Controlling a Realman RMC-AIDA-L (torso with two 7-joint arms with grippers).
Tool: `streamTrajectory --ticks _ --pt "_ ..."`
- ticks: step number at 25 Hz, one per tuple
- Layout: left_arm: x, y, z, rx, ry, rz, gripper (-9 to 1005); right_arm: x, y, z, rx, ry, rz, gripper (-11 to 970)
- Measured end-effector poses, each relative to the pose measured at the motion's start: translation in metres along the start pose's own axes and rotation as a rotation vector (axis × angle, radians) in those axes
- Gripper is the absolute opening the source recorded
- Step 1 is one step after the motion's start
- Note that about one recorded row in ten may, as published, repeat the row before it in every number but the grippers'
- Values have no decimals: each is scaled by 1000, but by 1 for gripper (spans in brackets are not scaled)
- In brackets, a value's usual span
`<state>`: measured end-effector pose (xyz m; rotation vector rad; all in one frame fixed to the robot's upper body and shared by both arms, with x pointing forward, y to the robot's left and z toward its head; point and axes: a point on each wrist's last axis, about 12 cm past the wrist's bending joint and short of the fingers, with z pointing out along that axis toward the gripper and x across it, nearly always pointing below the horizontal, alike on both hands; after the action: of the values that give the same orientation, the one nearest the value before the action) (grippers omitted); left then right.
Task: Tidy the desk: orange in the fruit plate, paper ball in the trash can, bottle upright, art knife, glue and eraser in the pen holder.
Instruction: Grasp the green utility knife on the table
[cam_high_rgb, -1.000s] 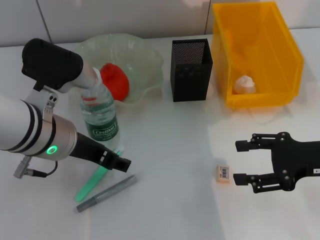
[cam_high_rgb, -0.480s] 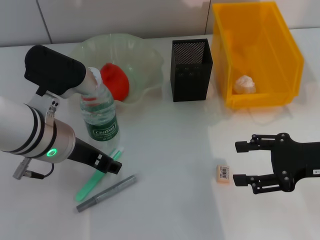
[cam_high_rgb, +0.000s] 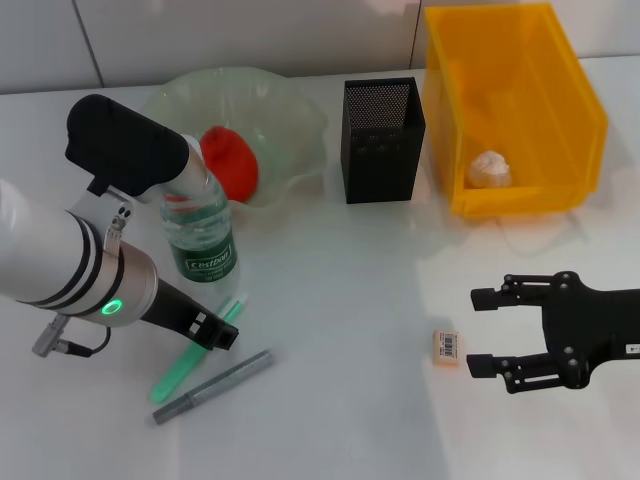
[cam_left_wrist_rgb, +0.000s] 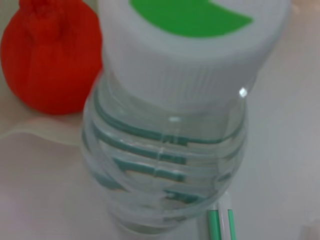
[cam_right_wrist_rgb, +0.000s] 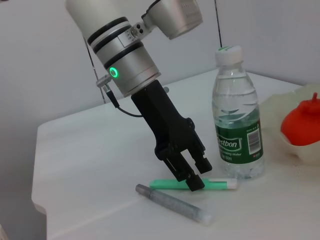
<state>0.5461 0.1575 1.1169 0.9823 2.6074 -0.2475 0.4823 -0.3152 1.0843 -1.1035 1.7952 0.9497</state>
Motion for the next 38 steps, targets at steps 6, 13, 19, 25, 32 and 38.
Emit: streamTrajectory --ticks 6,13,19,25,32,38 --pt "-2 -1 0 0 1 6 498 0 0 0 1 -1 2 793" --pt "-2 -3 0 1 23 20 475 -1 0 1 -1 0 -1 793" --pt "0 -3 2 -17 66 46 458 -1 -1 2 -3 2 -3 793" --pt "-1 -3 3 -18 72 50 453 -1 -1 2 -5 8 -4 793" --pt "-2 -3 3 -19 74 54 330 0 -1 3 -2 14 -3 793" --pt "-2 -4 3 -21 77 58 194 1 -1 4 -3 18 -1 793"
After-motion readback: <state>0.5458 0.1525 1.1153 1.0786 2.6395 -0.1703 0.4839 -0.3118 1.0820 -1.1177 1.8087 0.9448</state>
